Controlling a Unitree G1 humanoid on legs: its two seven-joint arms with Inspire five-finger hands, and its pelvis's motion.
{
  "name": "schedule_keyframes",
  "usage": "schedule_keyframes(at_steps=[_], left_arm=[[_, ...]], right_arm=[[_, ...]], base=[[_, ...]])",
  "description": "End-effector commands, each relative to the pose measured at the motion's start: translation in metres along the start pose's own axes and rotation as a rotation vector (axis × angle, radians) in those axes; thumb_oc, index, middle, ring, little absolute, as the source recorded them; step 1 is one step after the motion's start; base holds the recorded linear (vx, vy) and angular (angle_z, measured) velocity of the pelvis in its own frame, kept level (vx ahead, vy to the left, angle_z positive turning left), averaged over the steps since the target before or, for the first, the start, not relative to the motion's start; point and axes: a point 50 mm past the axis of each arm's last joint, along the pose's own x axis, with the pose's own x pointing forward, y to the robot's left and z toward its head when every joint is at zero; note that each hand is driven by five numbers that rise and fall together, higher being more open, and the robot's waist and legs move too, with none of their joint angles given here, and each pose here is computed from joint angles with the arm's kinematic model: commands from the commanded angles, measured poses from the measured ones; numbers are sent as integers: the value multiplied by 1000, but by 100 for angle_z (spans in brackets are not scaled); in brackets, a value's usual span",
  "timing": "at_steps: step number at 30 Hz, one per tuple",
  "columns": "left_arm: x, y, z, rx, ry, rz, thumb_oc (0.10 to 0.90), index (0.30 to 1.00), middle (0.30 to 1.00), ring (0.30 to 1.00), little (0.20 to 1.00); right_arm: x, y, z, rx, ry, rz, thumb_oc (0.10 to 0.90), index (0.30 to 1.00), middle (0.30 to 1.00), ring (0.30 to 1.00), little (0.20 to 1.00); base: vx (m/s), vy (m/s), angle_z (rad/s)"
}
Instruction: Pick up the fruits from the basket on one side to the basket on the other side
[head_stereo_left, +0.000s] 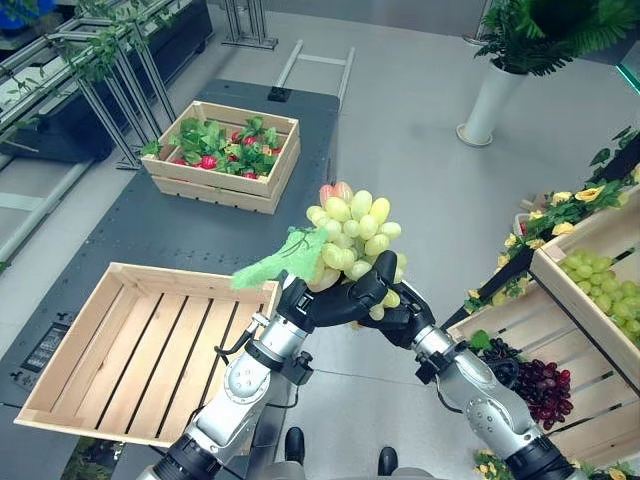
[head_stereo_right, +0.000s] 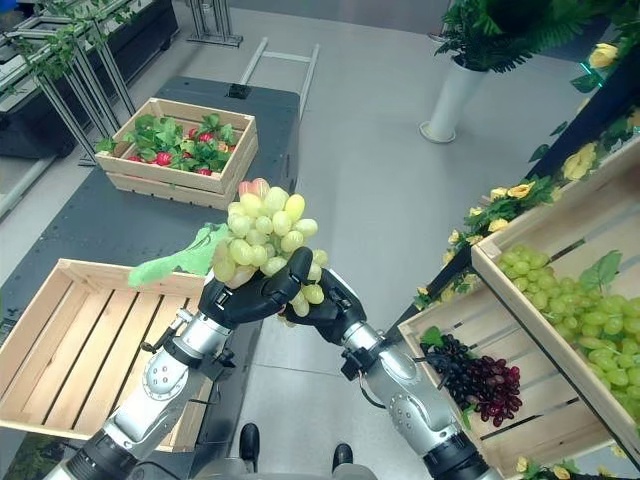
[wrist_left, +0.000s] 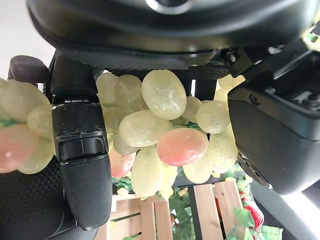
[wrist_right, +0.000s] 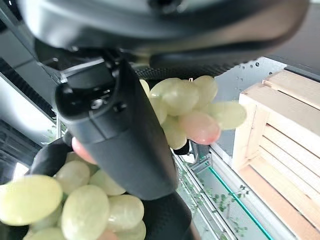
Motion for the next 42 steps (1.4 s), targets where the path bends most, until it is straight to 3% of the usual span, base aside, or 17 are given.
schedule_keyframes(at_steps=[1, 5, 7, 8, 9, 10, 29, 42], left_arm=[[24, 3, 32, 54, -265, -5, 400, 300, 300, 300, 300], [23, 8, 33, 94, -268, 39, 400, 300, 300, 300, 300], [22, 11, 34, 121, -273, 69, 482, 422, 422, 422, 422], [21, 13, 34, 138, -275, 86, 595, 592, 592, 592, 592], [21, 16, 35, 158, -279, 110, 670, 705, 705, 705, 705], [20, 18, 36, 189, -284, 135, 800, 900, 900, 900, 900], [3, 80, 60, 795, -384, 623, 800, 900, 900, 900, 900], [-2, 89, 60, 717, -393, 747, 800, 900, 900, 900, 900]], right_arm=[[11, 19, 44, 9, -292, 84, 400, 300, 300, 300, 300], [9, 13, 46, 13, -313, 31, 400, 300, 300, 300, 300], [7, 10, 46, 12, -322, 1, 400, 300, 300, 300, 300], [6, 8, 47, 11, -330, -14, 400, 300, 300, 300, 300], [5, 6, 48, 10, -336, -28, 400, 300, 300, 300, 300], [4, 4, 48, 8, -344, -44, 400, 300, 300, 300, 300], [-19, -25, 57, -24, -417, -293, 400, 300, 300, 300, 300], [-23, -28, 66, -33, -478, -339, 400, 300, 300, 300, 300]], base=[[0, 0, 0], [0, 0, 0], [0, 0, 0], [0, 0, 0], [0, 0, 0], [0, 0, 0], [-19, 9, -5], [-40, 16, -6]])
